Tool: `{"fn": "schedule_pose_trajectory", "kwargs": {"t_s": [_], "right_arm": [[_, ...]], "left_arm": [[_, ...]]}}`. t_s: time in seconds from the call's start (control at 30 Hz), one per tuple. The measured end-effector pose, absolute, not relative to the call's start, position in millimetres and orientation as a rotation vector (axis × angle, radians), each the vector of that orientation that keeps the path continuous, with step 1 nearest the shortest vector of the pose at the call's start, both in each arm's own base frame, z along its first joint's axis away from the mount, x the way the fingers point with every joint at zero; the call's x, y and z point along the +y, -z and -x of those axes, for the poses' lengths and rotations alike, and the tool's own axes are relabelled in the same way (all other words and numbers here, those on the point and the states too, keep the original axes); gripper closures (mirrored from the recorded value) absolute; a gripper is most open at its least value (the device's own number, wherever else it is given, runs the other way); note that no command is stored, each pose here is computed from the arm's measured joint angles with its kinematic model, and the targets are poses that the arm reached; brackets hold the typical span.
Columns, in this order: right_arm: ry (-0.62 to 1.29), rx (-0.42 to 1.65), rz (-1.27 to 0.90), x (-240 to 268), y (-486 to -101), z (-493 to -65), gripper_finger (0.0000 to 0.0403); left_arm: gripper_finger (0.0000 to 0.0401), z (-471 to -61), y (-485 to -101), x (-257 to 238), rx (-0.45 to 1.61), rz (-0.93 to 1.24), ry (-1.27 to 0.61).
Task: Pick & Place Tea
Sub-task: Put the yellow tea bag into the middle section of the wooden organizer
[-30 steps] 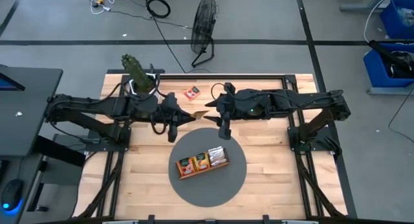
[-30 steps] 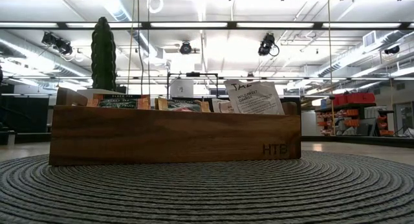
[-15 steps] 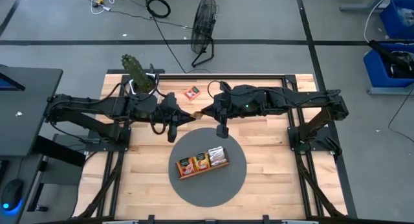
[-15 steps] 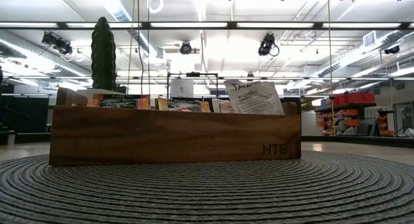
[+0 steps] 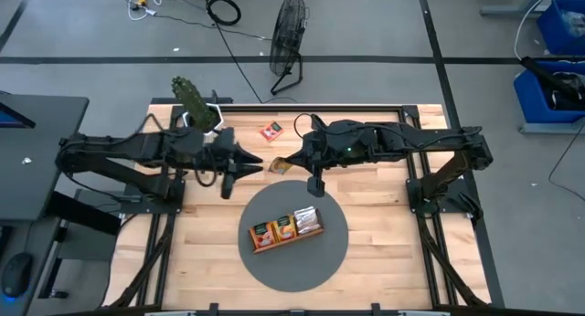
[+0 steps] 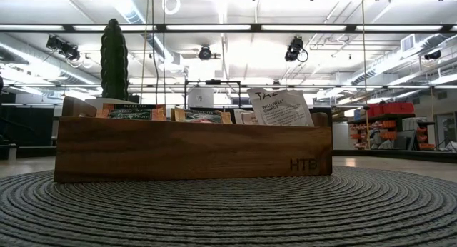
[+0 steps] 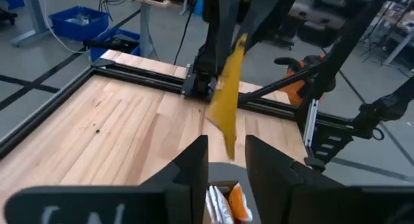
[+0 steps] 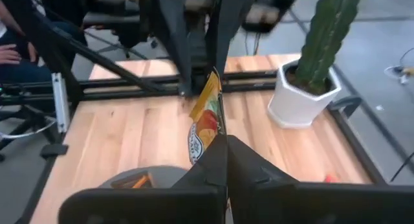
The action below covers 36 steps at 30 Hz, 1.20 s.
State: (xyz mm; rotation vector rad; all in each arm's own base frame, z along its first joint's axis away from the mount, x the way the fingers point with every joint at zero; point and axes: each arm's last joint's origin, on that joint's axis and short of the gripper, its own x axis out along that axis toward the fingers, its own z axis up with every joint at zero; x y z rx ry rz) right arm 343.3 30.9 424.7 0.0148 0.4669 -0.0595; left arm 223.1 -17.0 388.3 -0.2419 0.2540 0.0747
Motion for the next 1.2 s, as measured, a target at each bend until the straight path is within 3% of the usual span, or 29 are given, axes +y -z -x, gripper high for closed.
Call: {"fn": "schedule_pose_trajectory", "kwargs": {"t_s": [0.43, 0.8, 1.2], "right_arm": [[0.007, 0.57, -0.101, 49.6, -398.1, -362.5, 0.0403], [-0.041, 0.815, -0.049, 81.9, -325.8, -401.4, 0.0403], [-0.092, 1.031, 0.038, 121.5, -253.6, -420.4, 0.0403]], "left_arm": [[0.03, -161.1, -400.3, -7.1, 0.279, 0.189, -0.185], [0.03, -135.3, -403.0, -4.1, 0.278, 0.195, -0.213], [0.03, -135.0, -401.5, -3.8, 0.293, 0.18, -0.222]]}}
